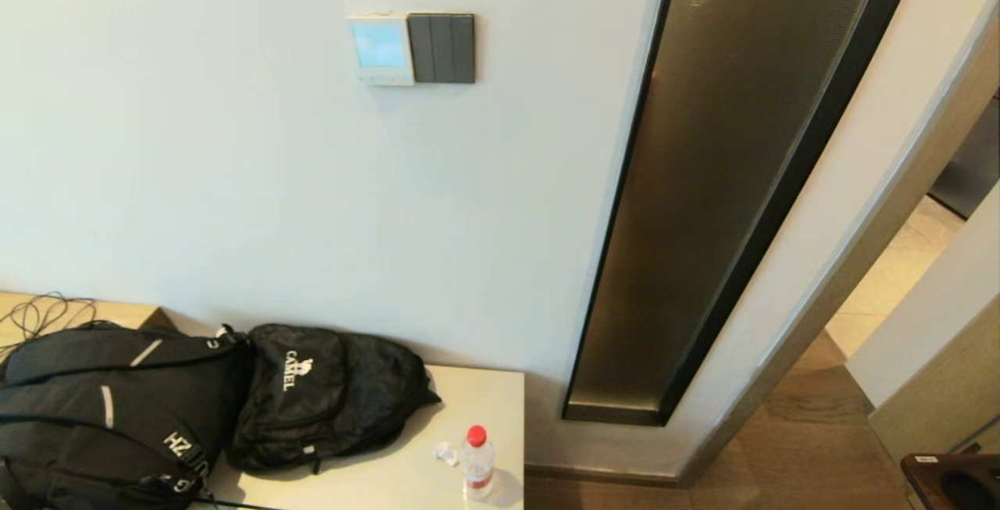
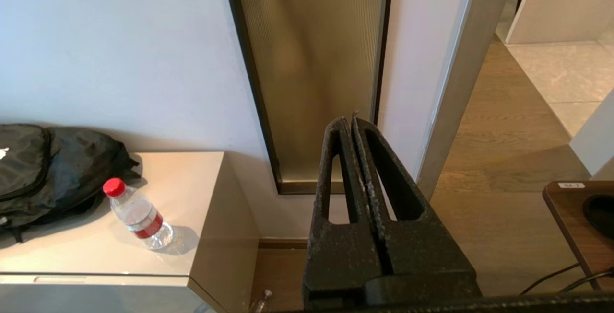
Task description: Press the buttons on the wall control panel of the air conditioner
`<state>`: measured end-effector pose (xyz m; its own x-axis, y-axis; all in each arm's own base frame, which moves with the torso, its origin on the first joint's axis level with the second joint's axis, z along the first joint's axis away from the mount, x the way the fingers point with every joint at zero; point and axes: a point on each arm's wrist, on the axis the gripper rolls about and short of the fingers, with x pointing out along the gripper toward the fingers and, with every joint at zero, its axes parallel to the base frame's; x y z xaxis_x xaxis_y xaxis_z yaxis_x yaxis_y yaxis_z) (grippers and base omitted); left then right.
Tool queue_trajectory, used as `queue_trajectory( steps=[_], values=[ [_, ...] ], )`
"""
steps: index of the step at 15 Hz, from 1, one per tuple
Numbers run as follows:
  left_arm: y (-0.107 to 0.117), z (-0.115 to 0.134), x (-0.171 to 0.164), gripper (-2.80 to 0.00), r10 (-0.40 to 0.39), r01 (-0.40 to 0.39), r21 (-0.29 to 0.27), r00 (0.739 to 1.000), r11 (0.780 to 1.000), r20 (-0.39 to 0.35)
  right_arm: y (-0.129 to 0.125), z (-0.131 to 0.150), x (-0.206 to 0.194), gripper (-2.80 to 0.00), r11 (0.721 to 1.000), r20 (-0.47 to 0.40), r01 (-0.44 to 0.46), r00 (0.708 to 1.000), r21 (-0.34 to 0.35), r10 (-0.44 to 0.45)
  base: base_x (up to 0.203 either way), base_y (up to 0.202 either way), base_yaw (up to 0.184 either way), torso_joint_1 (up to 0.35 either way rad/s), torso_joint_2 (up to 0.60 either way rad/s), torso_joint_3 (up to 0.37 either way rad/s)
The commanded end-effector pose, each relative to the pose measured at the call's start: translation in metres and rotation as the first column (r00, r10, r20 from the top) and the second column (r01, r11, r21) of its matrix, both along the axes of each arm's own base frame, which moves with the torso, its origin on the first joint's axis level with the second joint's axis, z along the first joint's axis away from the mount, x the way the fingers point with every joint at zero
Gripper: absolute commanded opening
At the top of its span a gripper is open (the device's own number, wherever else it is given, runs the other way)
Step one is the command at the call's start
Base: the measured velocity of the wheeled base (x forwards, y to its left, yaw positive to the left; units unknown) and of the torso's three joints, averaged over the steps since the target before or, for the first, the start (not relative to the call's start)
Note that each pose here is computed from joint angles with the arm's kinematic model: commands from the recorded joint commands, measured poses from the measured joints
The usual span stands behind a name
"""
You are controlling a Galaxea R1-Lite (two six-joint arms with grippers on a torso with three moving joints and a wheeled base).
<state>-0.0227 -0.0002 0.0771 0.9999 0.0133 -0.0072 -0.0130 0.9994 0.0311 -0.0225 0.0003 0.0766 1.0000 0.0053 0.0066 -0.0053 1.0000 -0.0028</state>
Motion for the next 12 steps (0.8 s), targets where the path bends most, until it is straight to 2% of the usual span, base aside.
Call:
queue_trajectory(
  steps=[1,3,12],
  values=[
    [0.0000,-0.0017,-0.0001,-2.80,0.000,0.000,-0.011,1.000,1.000,0.007,0.0000,-0.0001,0.0001,-2.80,1.000,-0.001,0.000,1.000,0.000,0.000,0.000,0.000,0.000,0.000,0.00,0.000],
    [0.0000,-0.0017,-0.0001,-2.80,-0.001,0.002,-0.032,1.000,0.999,0.008,-0.0001,0.0000,0.0001,-2.80,1.000,0.000,0.002,1.000,0.000,-0.002,0.000,0.000,0.000,0.000,0.00,0.000],
    [0.0000,-0.0015,-0.0002,-2.80,-0.002,0.003,-0.037,1.000,0.999,0.011,-0.0001,0.0000,0.0001,-2.80,1.000,0.000,0.002,1.000,-0.001,-0.002,0.000,0.000,0.000,0.000,0.00,0.000]
  ],
)
